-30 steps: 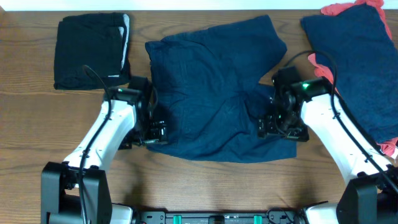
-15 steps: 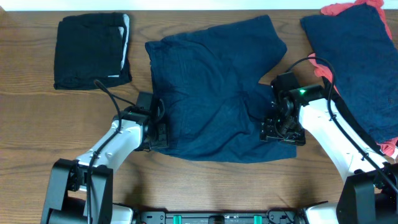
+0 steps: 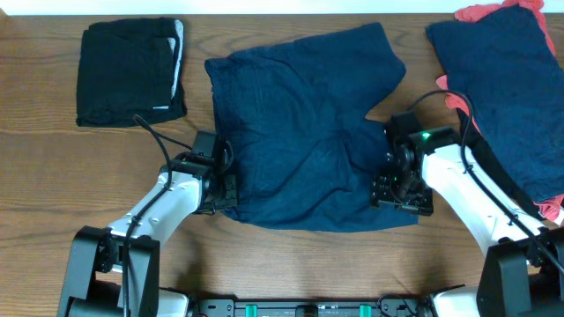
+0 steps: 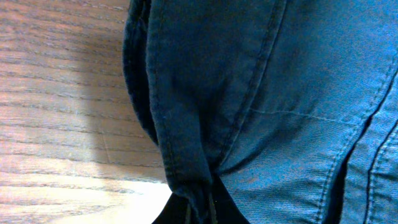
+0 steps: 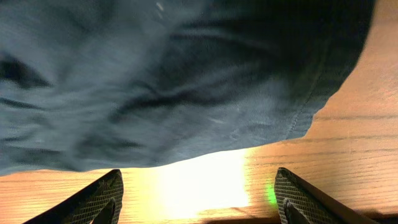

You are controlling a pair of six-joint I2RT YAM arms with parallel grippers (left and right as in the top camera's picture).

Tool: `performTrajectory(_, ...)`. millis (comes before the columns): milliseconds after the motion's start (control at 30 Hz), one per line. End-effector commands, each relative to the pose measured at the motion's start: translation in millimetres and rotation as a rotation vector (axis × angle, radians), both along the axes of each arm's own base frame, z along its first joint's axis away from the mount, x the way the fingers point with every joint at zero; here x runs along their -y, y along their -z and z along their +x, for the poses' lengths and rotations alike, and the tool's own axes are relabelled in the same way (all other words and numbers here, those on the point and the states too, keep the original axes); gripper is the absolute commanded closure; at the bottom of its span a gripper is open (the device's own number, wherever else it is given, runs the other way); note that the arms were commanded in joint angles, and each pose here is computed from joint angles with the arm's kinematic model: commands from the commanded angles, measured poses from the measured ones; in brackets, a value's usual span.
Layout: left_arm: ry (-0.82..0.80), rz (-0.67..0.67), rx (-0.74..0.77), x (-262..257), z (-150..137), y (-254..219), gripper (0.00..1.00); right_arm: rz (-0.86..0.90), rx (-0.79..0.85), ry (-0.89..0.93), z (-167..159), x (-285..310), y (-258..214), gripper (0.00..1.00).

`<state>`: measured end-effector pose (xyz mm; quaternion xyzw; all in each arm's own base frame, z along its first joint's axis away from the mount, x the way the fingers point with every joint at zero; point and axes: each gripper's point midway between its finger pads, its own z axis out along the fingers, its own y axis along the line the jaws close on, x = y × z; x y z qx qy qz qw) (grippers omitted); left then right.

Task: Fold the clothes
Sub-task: 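Grasp the near bottom corners of the navy shorts with both grippers, then lift the near edge with both grippers and fold it up toward the far edge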

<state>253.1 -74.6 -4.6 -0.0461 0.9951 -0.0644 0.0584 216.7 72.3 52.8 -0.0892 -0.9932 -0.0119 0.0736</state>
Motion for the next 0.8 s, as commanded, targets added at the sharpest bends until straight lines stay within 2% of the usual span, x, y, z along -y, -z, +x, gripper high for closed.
performTrajectory(0, -0.001, 0.011, -0.030, -2.3, -9.0, 11.1, 0.94, -0.026, -0.028, 0.000, -16.4, 3.4, 12.4, 0.25)
performTrajectory(167, -0.001, 0.009, -0.023, -1.8, -7.4, 10.9, 0.94, -0.087, -0.038, 0.018, -29.2, 16.8, 32.7, 0.24)
performTrajectory(300, -0.001, 0.009, -0.020, -1.7, -6.6, 10.8, 0.94, -0.125, -0.024, 0.012, -31.9, 24.8, 42.9, 0.20)
performTrajectory(500, -0.001, 0.009, -0.020, -1.8, -6.5, 10.8, 0.94, -0.153, 0.077, 0.011, -17.4, 30.9, 60.3, 0.19)
performTrajectory(567, -0.001, 0.009, -0.020, -1.8, -6.6, 10.8, 0.95, -0.151, 0.110, 0.013, -11.2, 30.3, 63.4, 0.22)
performTrajectory(633, -0.001, 0.009, -0.021, -1.9, -6.8, 10.8, 0.94, -0.146, 0.131, 0.015, -6.2, 29.2, 64.0, 0.33)
performTrajectory(667, -0.005, 0.009, -0.022, -1.9, -7.1, 10.9, 0.94, -0.144, 0.138, 0.015, -4.5, 28.6, 64.1, 0.45)
performTrajectory(733, -0.018, 0.008, -0.023, -2.3, -6.7, 10.6, 0.94, -0.144, 0.140, 0.017, -4.0, 28.8, 64.1, 0.84)
performTrajectory(767, -0.024, 0.007, -0.024, -2.9, -6.0, 9.8, 0.94, -0.145, 0.140, 0.024, -3.9, 29.4, 64.0, 0.98)
